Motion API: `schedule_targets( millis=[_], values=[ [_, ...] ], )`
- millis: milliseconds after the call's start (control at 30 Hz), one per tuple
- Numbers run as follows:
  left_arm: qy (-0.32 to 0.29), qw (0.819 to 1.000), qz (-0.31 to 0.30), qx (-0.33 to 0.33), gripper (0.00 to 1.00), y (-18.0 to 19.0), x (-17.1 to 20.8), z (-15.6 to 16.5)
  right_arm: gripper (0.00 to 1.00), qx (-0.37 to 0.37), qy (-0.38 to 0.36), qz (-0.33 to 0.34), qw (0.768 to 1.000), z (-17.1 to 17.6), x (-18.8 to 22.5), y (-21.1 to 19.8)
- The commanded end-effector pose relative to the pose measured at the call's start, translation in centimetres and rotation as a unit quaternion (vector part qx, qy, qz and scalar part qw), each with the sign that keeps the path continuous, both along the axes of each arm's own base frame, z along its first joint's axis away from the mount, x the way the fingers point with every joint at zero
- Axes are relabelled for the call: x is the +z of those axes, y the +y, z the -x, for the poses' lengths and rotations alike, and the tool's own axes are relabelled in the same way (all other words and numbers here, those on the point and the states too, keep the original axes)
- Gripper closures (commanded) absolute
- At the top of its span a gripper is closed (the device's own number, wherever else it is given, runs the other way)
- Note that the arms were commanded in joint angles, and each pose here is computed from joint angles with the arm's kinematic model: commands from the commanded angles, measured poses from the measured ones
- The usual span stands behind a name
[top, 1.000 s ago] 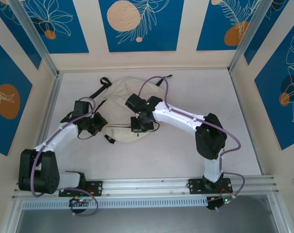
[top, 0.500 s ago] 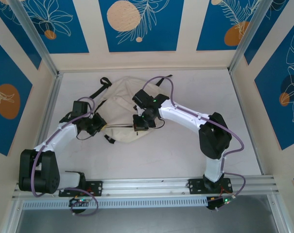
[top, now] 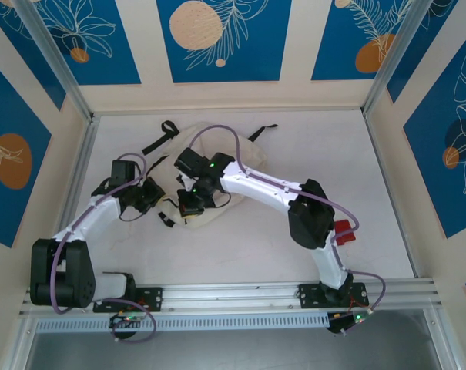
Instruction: Pack the student bag
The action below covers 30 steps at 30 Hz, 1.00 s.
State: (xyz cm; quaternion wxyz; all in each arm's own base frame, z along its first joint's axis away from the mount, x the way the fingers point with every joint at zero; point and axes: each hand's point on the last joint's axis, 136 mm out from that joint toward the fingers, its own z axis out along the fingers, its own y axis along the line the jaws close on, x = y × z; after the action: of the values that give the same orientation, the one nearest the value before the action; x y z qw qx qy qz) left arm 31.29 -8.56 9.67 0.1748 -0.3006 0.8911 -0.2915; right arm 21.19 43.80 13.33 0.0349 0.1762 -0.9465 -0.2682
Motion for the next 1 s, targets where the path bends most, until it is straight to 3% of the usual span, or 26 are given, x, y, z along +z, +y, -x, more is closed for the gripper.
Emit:
schedule_targets(
  millis=[0,400,967],
  values=[
    [-0.004,1.0,-0.015,0.01,1.0,0.7,0.1,0.2,1.0,-0.011,0.009,0.015,1.0,0.7,1.2,-1.0],
    [0.024,0.996,-0.078,0.031,1.0,3.4,-2.4,0.2,1.0,-0.117,0.0,0.185,0.976,0.6,-0.8,-13.4],
    [0.017,0.996,-0.084,0.033,1.0,4.1,-1.6,-0.2,1.0,-0.172,0.01,0.24,0.955,-2.6,-4.4,-17.6]
  ],
)
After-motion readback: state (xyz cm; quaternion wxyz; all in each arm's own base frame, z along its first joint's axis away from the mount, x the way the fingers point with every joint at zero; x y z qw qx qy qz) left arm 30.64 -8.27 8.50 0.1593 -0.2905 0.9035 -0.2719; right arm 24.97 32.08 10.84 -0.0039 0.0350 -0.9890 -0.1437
